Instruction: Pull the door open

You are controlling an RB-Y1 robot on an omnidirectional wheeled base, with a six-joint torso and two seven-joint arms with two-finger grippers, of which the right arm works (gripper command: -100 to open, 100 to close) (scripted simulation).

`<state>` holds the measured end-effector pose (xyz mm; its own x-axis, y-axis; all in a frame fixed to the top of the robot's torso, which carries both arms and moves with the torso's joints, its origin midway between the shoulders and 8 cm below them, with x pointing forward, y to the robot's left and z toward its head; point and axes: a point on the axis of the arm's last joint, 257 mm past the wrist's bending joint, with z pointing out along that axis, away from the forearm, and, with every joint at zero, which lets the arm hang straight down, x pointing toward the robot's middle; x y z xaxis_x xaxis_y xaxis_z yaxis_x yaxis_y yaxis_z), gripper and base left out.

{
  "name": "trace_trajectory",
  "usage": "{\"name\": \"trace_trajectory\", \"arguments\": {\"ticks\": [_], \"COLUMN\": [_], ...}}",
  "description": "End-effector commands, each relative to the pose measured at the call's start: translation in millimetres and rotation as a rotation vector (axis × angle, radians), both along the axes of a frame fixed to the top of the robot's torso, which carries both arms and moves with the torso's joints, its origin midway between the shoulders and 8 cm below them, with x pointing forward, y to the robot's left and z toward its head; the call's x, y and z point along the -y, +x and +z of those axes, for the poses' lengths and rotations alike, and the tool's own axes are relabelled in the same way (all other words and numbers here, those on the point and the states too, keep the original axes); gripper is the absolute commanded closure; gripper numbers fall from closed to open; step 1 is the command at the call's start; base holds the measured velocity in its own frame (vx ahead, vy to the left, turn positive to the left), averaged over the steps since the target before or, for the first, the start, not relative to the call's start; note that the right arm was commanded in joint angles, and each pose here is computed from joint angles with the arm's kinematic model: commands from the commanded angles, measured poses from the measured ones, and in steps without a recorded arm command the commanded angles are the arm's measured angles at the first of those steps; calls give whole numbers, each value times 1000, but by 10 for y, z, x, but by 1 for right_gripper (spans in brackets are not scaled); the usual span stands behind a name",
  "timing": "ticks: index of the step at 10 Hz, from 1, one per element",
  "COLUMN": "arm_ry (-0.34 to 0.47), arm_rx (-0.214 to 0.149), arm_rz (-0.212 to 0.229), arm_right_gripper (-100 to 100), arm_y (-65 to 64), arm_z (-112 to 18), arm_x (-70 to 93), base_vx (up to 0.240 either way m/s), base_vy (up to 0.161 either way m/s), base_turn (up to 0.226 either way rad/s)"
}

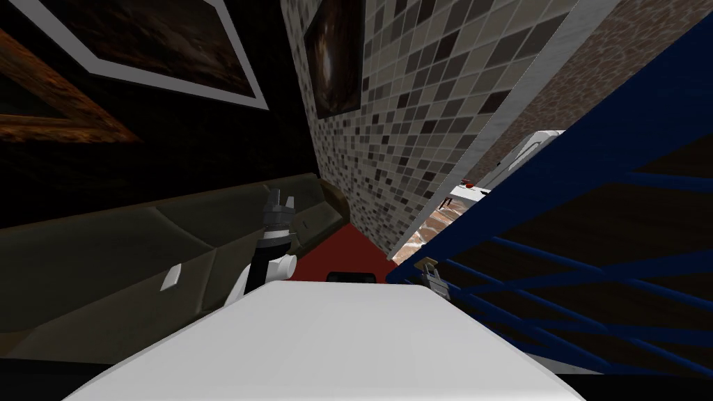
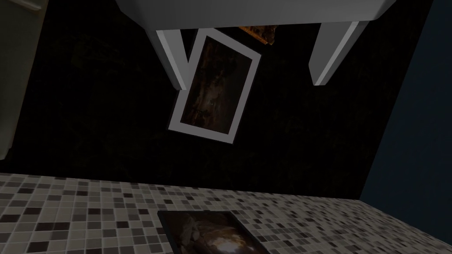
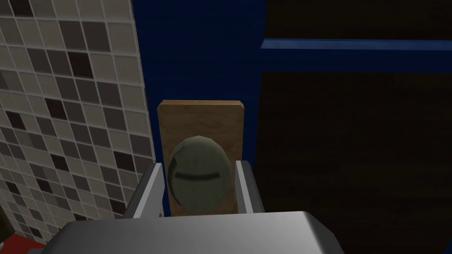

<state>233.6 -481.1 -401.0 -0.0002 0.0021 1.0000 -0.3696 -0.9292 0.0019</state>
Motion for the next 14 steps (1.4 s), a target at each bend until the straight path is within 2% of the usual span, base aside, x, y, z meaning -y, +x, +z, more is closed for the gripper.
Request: {"name": "trace_trajectory", "arguments": {"ticks": [1, 2, 3, 9, 10, 11, 14], "arm_ry": [2, -1, 0, 2, 1, 4, 3], "arm_rx": [0, 0, -3, 0, 0, -4, -2], "arm_rz": [28, 17, 54, 177, 165, 192, 232], "arm_right_gripper": [100, 100, 100, 100, 100, 100, 100], "arm_y": [-14, -10, -34, -114, -84, -108, -115], "arm_z": [10, 8, -3, 10, 15, -4, 2], "arm_x": [-81, -41, -150, -496, -460, -533, -616], "base_vx": [-209, -98, -152, -245, -124, -159, -217], "base_vy": [46, 23, -7, -24, 6, -21, -31], "base_turn": [26, 4, 51, 52, 12, 84, 84]}}
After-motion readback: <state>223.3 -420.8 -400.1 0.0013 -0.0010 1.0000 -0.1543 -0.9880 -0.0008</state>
